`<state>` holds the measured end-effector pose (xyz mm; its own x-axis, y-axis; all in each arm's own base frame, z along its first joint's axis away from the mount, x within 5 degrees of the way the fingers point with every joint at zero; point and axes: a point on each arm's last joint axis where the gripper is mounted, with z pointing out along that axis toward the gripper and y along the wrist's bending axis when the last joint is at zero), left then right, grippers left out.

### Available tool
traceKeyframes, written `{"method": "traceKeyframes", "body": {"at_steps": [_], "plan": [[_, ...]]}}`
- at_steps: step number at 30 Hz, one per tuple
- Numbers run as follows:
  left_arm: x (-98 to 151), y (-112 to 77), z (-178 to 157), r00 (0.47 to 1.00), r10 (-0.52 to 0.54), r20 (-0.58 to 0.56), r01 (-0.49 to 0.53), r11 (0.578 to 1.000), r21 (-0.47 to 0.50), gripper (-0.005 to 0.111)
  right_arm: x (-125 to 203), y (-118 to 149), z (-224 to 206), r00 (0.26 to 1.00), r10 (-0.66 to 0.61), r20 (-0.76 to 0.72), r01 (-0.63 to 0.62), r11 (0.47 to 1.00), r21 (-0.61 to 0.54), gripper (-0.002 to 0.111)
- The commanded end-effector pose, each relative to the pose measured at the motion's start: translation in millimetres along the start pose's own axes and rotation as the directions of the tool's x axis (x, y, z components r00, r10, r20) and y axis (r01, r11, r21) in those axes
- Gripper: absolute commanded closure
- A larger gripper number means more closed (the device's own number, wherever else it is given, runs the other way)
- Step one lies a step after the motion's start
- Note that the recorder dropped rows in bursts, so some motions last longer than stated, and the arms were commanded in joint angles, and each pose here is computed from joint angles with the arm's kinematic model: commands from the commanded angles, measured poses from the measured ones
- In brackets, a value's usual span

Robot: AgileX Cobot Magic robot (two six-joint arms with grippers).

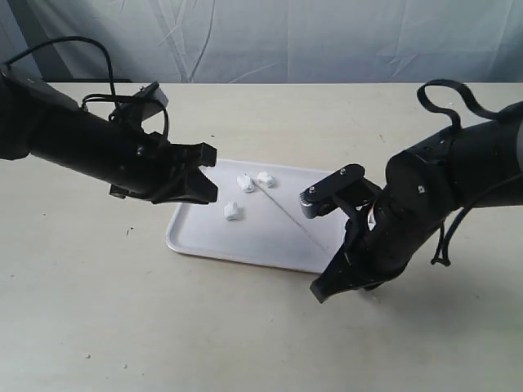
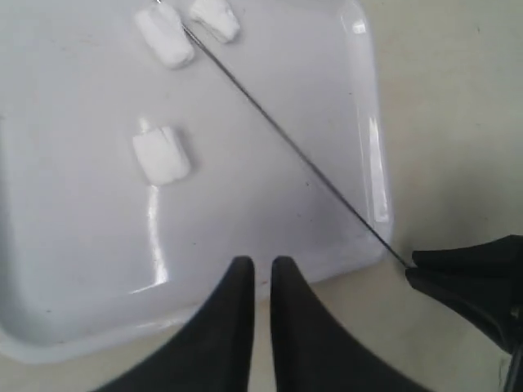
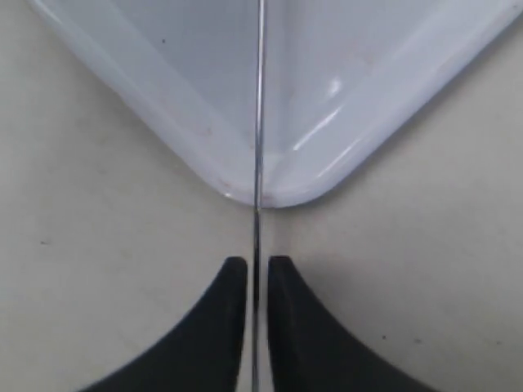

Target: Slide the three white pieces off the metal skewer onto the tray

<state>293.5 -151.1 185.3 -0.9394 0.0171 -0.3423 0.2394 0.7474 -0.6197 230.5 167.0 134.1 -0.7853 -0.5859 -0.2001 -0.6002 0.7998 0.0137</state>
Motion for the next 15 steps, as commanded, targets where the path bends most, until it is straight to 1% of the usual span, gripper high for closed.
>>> {"method": "traceKeyframes", "body": {"at_steps": [1, 2, 3, 4, 5, 7, 8, 10, 13, 15], "plan": [[2.5, 1.7, -14.9, 0.995, 0.029, 0.097, -0.021, 0.996, -0.082, 0.107, -1.2, -1.6, 3.8, 1.000, -0.001, 0.004, 0.001, 1.000, 0.004, 0.070], [3.4, 1.7, -17.5, 0.993, 0.041, 0.109, -0.030, 0.995, -0.093, 0.107, -1.8, -1.6, 3.8, 1.000, 0.000, 0.011, -0.001, 1.000, 0.003, 0.065], [6.0, 1.8, -20.1, 0.992, 0.043, 0.117, -0.032, 0.994, -0.101, 0.107, -2.1, -1.5, 3.8, 1.000, 0.002, 0.015, -0.002, 1.000, 0.002, 0.063], [8.4, 1.8, -23.0, 0.991, 0.056, 0.122, -0.042, 0.993, -0.111, 0.107, -2.7, -1.5, 3.2, 1.000, 0.004, 0.023, -0.004, 1.000, 0.002, 0.064], [10.5, 1.6, -25.5, 0.990, 0.073, 0.122, -0.058, 0.991, -0.122, 0.107, -3.5, -1.5, 1.7, 0.999, 0.004, 0.033, -0.004, 1.000, 0.003, 0.067], [16.6, 2.5, -32.3, 0.984, 0.126, 0.122, -0.106, 0.981, -0.160, 0.107, -4.9, -1.4, -6.2, 0.998, 0.003, 0.063, -0.004, 1.000, 0.004, 0.076], [19.0, 2.0, -36.7, 0.981, 0.143, 0.134, -0.119, 0.977, -0.174, 0.107, -5.6, -1.3, -11.8, 0.997, 0.003, 0.083, -0.003, 1.000, 0.004, 0.082], [24.8, 4.4, -46.4, 0.968, 0.158, 0.194, -0.113, 0.968, -0.224, 0.107, -7.2, -1.1, -24.7, 0.991, 0.002, 0.131, -0.003, 1.000, 0.005, 0.088], [34.6, 6.9, -62.1, 0.942, 0.196, 0.274, -0.113, 0.950, -0.293, 0.107, -8.5, -0.9, -47.7, 0.977, -0.003, 0.215, 0.001, 1.000, 0.010, 0.089], [43.6, 7.0, -73.1, 0.923, 0.222, 0.314, -0.116, 0.940, -0.322, 0.107, -8.8, -0.5, -70.1, 0.954, -0.005, 0.301, 0.002, 1.000, 0.012, 0.089]]}}
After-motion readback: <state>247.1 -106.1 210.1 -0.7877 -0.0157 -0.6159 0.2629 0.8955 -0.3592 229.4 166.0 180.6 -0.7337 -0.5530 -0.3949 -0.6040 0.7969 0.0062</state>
